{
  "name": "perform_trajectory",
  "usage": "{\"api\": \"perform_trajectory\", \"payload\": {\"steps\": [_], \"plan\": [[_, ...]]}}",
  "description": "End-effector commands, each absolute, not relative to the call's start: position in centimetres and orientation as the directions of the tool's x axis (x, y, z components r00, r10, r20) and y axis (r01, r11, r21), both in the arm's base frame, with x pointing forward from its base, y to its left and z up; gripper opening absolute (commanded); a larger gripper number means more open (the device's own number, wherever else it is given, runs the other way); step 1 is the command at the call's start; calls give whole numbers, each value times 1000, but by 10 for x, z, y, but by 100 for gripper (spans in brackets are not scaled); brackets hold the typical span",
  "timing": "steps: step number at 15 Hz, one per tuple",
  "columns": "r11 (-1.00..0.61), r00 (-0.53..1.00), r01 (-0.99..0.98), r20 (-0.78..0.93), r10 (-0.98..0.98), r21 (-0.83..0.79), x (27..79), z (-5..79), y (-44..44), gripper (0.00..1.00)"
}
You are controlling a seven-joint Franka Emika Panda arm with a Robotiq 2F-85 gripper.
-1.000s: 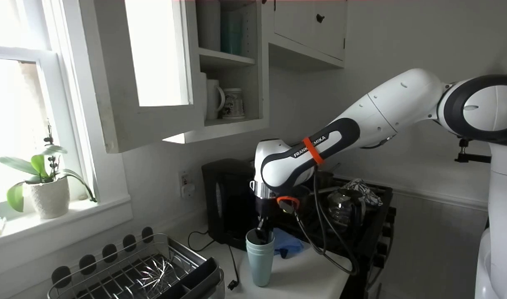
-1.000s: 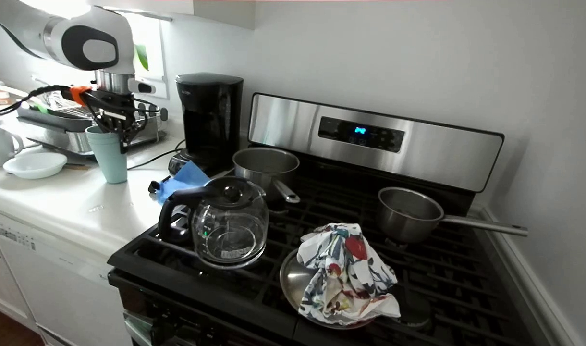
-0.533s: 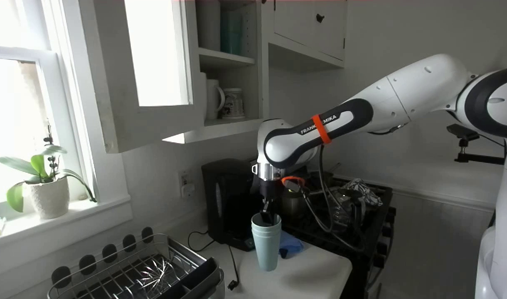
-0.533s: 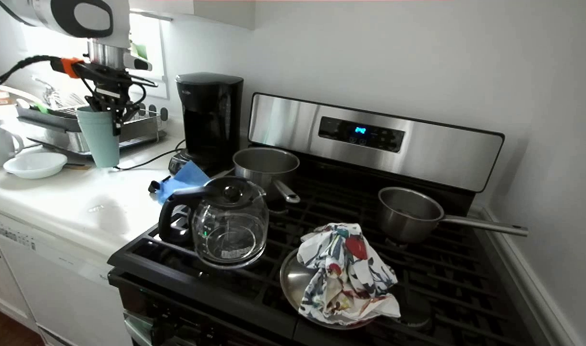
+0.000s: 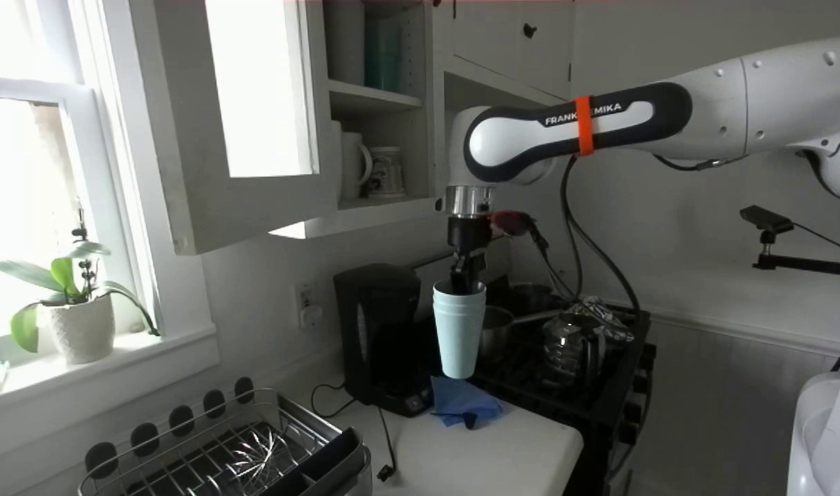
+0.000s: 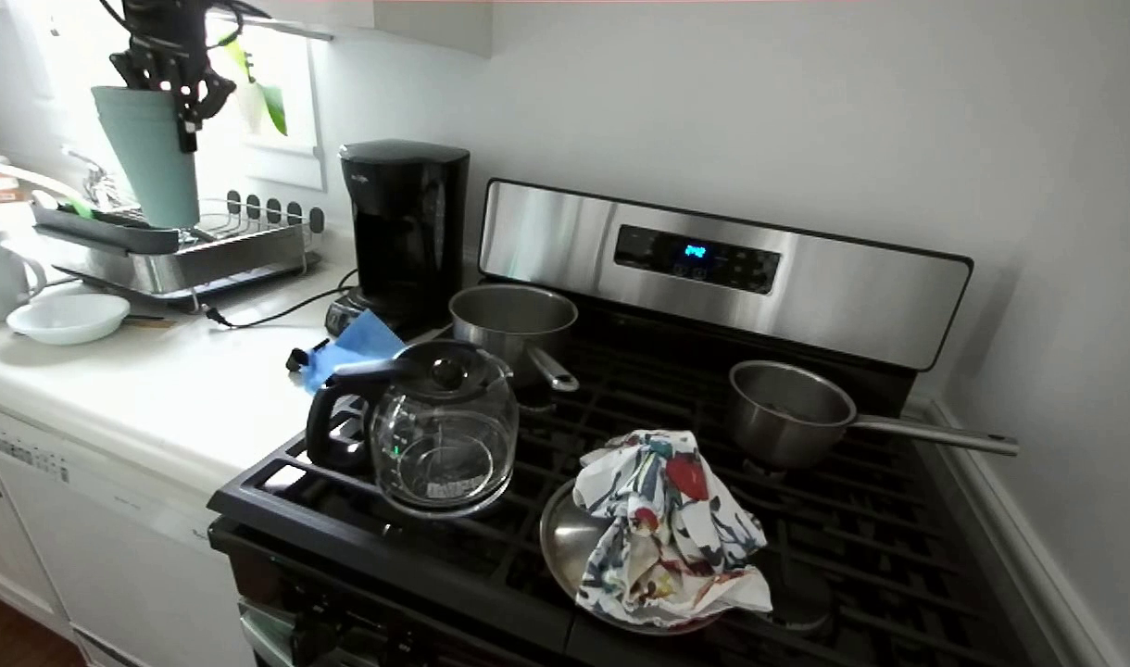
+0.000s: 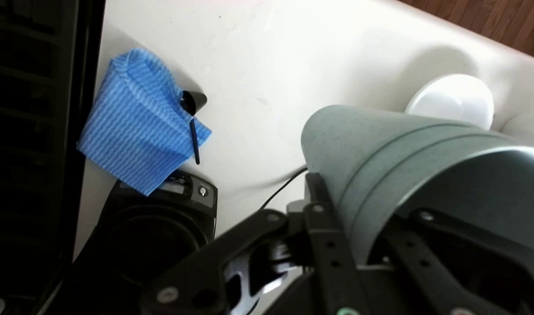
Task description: Stack all the blue cups on the kitchen counter together, pick up the stacked blue cups and put them on the bottom shelf of the top open cabinet
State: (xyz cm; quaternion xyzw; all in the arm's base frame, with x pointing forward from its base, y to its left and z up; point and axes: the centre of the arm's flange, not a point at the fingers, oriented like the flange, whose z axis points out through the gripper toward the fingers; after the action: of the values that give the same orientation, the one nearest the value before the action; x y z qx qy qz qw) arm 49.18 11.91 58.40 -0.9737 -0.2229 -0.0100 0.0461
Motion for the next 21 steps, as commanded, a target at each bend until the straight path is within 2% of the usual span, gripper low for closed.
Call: {"api": "perform_trajectory", "payload": {"steps": [1, 2, 6, 7, 8, 12, 17, 21], "plan": [[-876, 876, 478, 110, 469, -67, 477, 643, 108, 2], [-888, 890, 454, 81, 449, -72, 483, 616, 116, 9], [-883, 883, 464, 113, 456, -61, 476, 637, 112, 9], [-883, 883, 465, 111, 457, -62, 476, 635, 112, 2], [-880, 876, 473, 137, 463, -49, 475, 645, 112, 2], [-902, 872, 431, 254, 419, 11, 464, 710, 93, 2], [-947, 865, 322, 406, 296, 6, 445, 799, 63, 2], [-976, 851, 213, 498, 165, -39, 448, 839, 63, 2]]}}
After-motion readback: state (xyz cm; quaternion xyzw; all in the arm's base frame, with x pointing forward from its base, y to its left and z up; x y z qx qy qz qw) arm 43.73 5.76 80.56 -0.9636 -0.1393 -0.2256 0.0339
